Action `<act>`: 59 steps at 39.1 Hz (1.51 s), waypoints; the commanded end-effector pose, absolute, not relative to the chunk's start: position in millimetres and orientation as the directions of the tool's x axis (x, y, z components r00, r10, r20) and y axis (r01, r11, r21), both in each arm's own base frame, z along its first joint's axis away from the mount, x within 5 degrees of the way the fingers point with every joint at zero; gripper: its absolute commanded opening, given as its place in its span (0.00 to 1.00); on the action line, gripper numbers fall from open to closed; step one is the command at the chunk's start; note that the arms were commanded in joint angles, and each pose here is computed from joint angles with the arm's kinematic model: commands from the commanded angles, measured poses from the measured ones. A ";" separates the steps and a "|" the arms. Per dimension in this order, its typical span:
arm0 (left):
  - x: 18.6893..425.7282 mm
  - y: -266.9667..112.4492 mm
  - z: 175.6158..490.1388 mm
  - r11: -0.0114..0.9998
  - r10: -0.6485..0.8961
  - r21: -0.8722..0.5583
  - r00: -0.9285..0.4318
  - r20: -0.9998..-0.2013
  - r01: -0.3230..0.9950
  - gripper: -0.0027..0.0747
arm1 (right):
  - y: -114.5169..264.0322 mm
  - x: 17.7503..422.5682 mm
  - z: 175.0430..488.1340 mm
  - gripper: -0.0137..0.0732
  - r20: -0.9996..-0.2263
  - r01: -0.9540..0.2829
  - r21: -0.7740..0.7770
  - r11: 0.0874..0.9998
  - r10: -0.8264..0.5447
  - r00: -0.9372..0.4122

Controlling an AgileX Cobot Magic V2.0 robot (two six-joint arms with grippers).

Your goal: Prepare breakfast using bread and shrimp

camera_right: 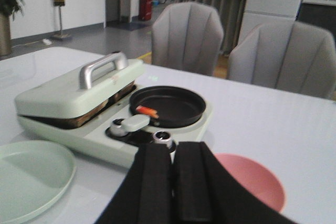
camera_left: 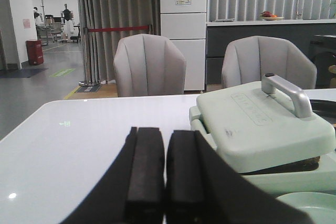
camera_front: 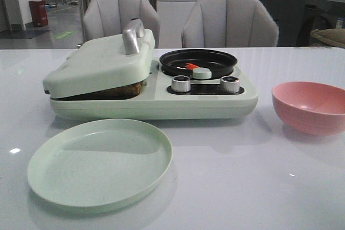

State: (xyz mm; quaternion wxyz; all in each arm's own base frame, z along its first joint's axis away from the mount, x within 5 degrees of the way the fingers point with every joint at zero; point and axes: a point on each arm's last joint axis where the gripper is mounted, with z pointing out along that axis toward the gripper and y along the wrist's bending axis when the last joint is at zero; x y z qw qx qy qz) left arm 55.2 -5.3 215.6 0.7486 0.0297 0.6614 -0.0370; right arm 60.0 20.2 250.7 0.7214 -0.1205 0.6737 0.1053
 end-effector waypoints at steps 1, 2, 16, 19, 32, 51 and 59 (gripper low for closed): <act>52.7 -5.2 221.7 0.995 -0.048 -0.027 0.210 -0.977 0.101 0.18 | 13.7 57.9 257.2 0.31 -0.976 -0.225 -0.066 0.972 -0.016 0.217; 52.7 -5.2 221.7 0.995 -0.048 -0.027 0.210 -0.977 0.101 0.18 | 12.5 57.8 252.9 0.31 -0.976 -0.203 -0.074 0.976 -0.028 0.217; 52.7 -5.2 221.7 0.995 -0.048 -0.027 0.210 -0.977 0.101 0.18 | 6.6 53.1 215.8 0.31 -0.981 -0.113 -0.044 0.993 -0.022 0.195; 52.7 -5.2 221.7 0.995 -0.048 -0.027 0.210 -0.977 0.101 0.18 | 5.9 53.5 214.2 0.31 -0.985 -0.105 -0.026 0.994 -0.007 0.175; 52.7 -5.2 221.7 0.995 -0.048 -0.027 0.210 -0.977 0.101 0.18 | 5.1 53.9 212.6 0.31 -0.988 -0.097 0.024 0.995 0.038 0.152; 52.7 -5.2 221.7 0.995 -0.048 -0.027 0.210 -0.977 0.101 0.18 | 5.1 53.9 212.6 0.31 -0.987 -0.100 0.041 0.994 0.056 0.150; 52.7 -5.2 221.7 0.995 -0.048 -0.027 0.210 -0.977 0.101 0.18 | 5.1 53.9 212.6 0.31 -0.987 -0.100 0.041 0.994 0.056 0.150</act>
